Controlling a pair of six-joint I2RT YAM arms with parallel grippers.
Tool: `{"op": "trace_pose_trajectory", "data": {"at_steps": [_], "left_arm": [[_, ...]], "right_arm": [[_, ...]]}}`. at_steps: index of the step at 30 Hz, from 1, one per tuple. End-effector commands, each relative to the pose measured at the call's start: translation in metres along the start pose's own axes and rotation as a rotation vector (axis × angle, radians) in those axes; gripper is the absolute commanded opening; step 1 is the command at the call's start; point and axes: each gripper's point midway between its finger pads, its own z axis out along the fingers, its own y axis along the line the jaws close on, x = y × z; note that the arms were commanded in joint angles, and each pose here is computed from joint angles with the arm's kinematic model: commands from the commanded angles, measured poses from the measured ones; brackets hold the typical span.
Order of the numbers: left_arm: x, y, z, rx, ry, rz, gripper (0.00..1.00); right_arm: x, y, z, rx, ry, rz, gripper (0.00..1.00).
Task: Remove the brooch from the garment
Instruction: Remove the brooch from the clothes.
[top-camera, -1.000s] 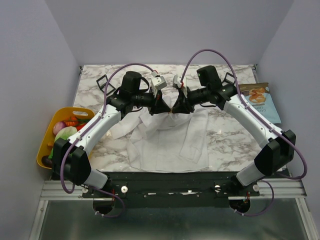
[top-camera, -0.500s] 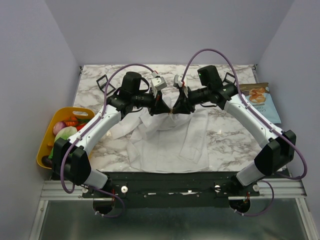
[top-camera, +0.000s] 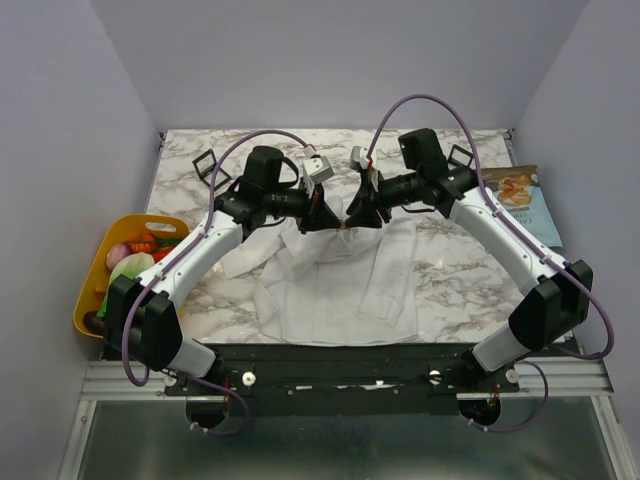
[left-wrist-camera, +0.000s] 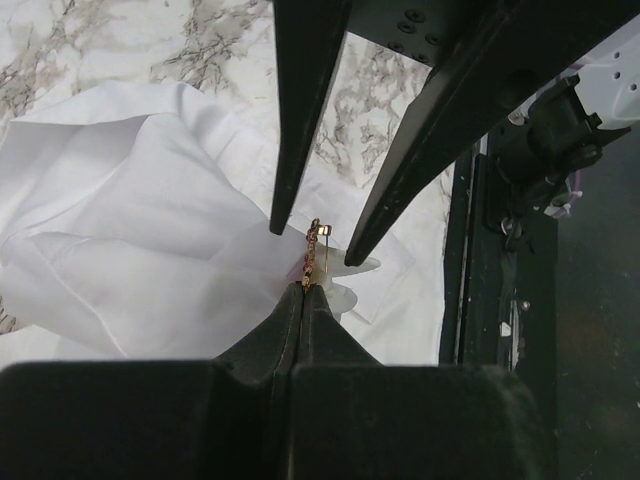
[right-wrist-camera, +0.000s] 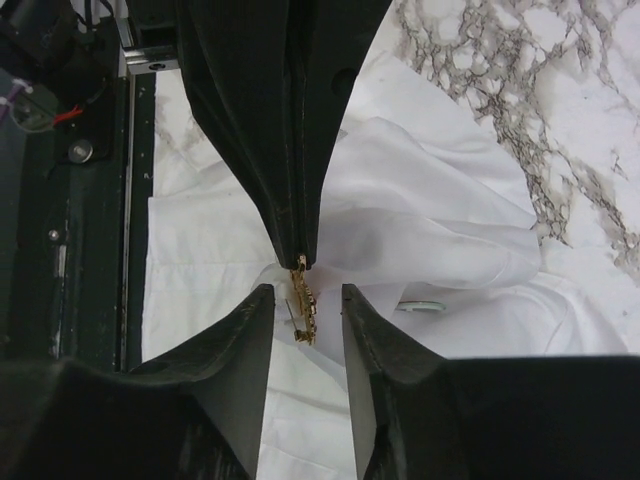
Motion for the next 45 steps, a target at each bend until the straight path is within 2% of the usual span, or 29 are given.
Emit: {"op": "trace_pose_trajectory", "data": {"at_steps": [1,6,8,9,12,14,16,24,27,29,31,34,45], "left_arm": [[-0.006,-0.011,-0.003,0.053,-0.025,0.028,0.00],[-0.007,-0.015,-0.004,0.069,-0.030,0.036,0.00],[-0.007,-0.019,-0.005,0.092,-0.032,0.043,0.00],[-0.007,-0.021,-0.005,0.100,-0.032,0.043,0.00],[-0.006,-0.022,-0.006,0.104,-0.032,0.050,0.00],[-0.006,-0.022,-0.007,0.101,-0.035,0.056,0.00],[-0.006,-0.023,-0.007,0.101,-0.035,0.056,0.00],[-0.006,-0.021,-0.007,0.093,-0.039,0.056,0.00],[-0.008,-0.020,-0.007,0.092,-0.040,0.052,0.00],[-0.009,-0.020,-0.007,0.092,-0.041,0.050,0.00],[-0.009,-0.019,-0.008,0.090,-0.042,0.048,0.00],[-0.009,-0.020,-0.007,0.095,-0.044,0.047,0.00],[-0.009,-0.020,-0.008,0.097,-0.052,0.036,0.00]], "right_arm": [[-0.013,-0.003,0.001,-0.009,-0.040,-0.003,0.45],[-0.007,-0.005,0.006,-0.027,-0.033,0.021,0.46],[-0.005,-0.006,0.008,-0.032,-0.030,0.028,0.50],[-0.004,-0.005,0.009,-0.034,-0.030,0.036,0.55],[-0.006,-0.004,0.008,-0.048,-0.038,0.047,0.57],[-0.004,-0.003,0.009,-0.053,-0.037,0.052,0.54],[-0.005,-0.003,0.008,-0.060,-0.042,0.055,0.45],[-0.009,-0.003,0.001,-0.064,-0.064,0.058,0.35],[-0.004,-0.005,0.003,-0.063,-0.054,0.066,0.25],[-0.003,-0.004,0.004,-0.070,-0.047,0.073,0.25],[-0.004,-0.003,0.003,-0.081,-0.049,0.065,0.32],[-0.001,-0.002,0.005,-0.091,-0.039,0.078,0.34],[0.003,-0.001,0.007,-0.111,-0.027,0.085,0.31]]}}
